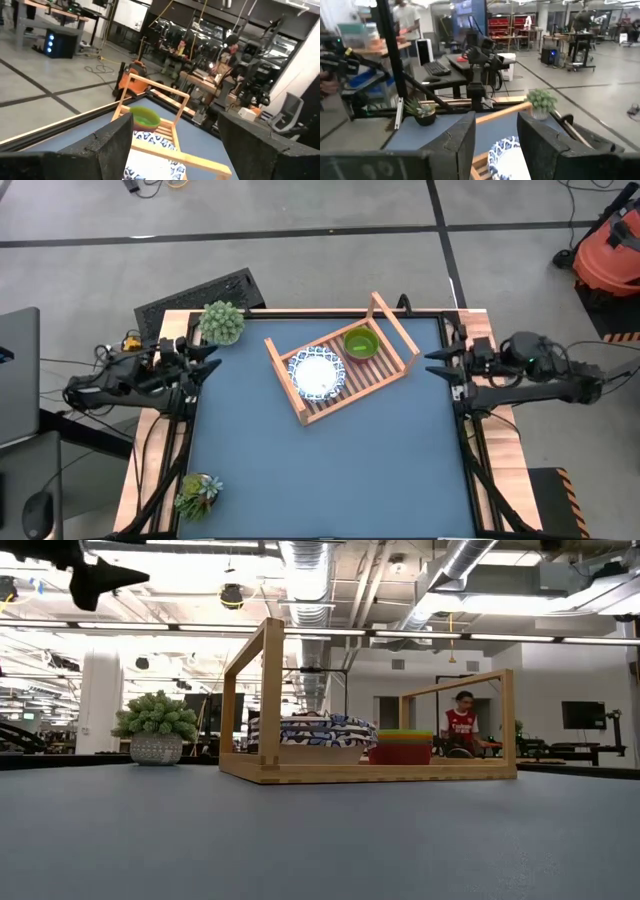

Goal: Place and stack bowls onto a shelf
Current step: Return to Home Position

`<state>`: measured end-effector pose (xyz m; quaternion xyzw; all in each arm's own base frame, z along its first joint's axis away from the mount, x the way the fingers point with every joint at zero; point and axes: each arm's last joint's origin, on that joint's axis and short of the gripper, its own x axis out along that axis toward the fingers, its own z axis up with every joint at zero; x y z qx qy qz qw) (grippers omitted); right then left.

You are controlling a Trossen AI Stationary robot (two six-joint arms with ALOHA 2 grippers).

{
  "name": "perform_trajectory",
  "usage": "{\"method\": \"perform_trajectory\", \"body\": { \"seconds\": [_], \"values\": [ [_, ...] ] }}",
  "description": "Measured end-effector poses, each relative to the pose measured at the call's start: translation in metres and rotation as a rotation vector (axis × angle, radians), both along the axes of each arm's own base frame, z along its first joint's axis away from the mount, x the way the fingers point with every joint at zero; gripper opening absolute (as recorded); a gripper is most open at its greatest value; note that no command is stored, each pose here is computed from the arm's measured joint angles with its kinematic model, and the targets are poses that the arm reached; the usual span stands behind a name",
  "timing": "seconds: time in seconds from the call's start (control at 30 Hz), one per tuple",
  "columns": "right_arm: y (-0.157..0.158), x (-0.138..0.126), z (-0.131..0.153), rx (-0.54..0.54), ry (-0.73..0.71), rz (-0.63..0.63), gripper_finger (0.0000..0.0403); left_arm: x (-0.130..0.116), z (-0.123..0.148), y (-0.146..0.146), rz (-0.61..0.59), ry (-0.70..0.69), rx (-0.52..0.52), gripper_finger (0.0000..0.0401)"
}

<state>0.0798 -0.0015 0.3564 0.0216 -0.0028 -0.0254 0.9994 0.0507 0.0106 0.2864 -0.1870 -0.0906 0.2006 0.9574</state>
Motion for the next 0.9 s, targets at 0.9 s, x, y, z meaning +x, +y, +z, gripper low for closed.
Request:
{"method": "perform_trajectory", "body": {
  "seconds": [0.9],
  "values": [
    [-0.003, 0.006, -0.144, 0.164, -0.144, -0.075, 0.0171, 0.039, -0.104, -0.005, -0.090, 0.122, -0.063, 0.0274]
  ]
}}
